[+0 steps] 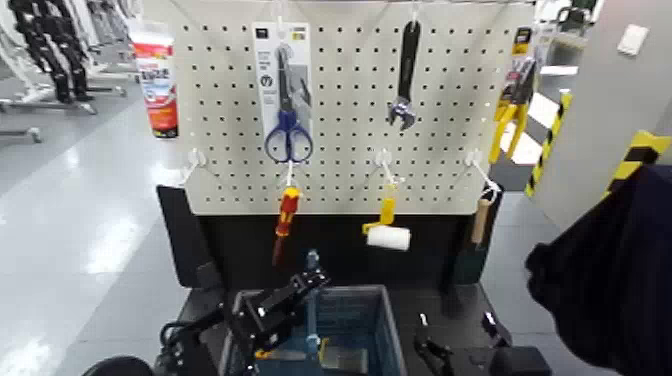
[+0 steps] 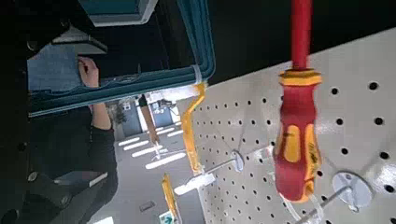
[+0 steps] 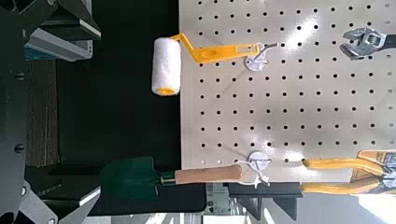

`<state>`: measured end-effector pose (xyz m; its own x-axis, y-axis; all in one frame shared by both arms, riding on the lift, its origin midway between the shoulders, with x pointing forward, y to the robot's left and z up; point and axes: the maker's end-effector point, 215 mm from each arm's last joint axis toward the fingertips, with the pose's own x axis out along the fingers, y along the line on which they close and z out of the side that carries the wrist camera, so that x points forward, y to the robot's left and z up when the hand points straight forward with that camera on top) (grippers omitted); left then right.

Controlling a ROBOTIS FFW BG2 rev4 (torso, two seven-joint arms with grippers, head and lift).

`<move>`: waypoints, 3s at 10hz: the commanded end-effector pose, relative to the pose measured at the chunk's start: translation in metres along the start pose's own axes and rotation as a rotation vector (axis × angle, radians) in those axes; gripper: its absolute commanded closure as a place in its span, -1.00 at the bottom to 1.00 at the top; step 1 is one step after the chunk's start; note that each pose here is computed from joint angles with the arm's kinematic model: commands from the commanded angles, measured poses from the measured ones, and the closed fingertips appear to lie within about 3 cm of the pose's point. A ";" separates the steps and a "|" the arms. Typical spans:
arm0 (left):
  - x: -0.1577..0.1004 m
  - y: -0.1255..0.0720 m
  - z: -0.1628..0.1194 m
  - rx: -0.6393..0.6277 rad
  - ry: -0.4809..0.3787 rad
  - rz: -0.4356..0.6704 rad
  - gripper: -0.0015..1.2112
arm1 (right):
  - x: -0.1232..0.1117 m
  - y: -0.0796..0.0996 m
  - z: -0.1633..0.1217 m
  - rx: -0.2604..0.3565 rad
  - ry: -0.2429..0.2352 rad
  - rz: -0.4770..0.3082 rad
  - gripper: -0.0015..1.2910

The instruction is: Grasp the handle of the crate.

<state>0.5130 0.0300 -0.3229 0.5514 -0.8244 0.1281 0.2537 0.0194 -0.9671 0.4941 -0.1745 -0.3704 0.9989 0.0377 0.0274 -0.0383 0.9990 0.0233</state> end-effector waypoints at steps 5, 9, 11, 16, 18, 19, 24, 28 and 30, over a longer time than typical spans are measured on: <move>0.004 0.000 -0.011 -0.050 0.010 -0.023 0.95 | 0.000 0.000 0.001 0.003 -0.003 0.000 -0.78; 0.006 -0.004 -0.012 -0.049 -0.001 -0.035 0.95 | 0.000 0.000 0.001 0.002 -0.003 0.001 -0.78; 0.008 -0.010 -0.017 -0.053 -0.010 -0.050 0.95 | 0.000 -0.003 0.000 0.000 -0.002 -0.004 -0.78; 0.000 -0.036 -0.026 -0.068 -0.040 -0.072 0.95 | 0.000 -0.004 0.000 0.001 -0.002 -0.007 -0.78; -0.009 -0.051 -0.035 -0.081 -0.038 -0.072 0.95 | 0.000 -0.005 0.002 -0.002 -0.008 -0.008 -0.78; -0.011 -0.059 -0.042 -0.083 -0.025 -0.067 0.95 | 0.000 -0.005 0.003 -0.002 -0.010 -0.010 -0.78; -0.009 -0.078 -0.049 -0.102 -0.019 -0.083 0.95 | 0.000 -0.005 0.004 -0.008 -0.015 -0.010 -0.78; -0.008 -0.078 -0.052 -0.118 -0.017 -0.090 0.95 | -0.001 -0.005 0.005 -0.017 -0.021 -0.011 -0.78; -0.008 -0.078 -0.052 -0.124 -0.017 -0.091 0.95 | -0.001 -0.004 0.006 -0.017 -0.022 -0.008 -0.77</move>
<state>0.4474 0.0060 -0.2598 0.5442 -0.8099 0.2190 0.2049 -0.1249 -0.9708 0.4931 -0.1786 -0.3655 0.9985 0.0284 0.0476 -0.0288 0.9996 0.0071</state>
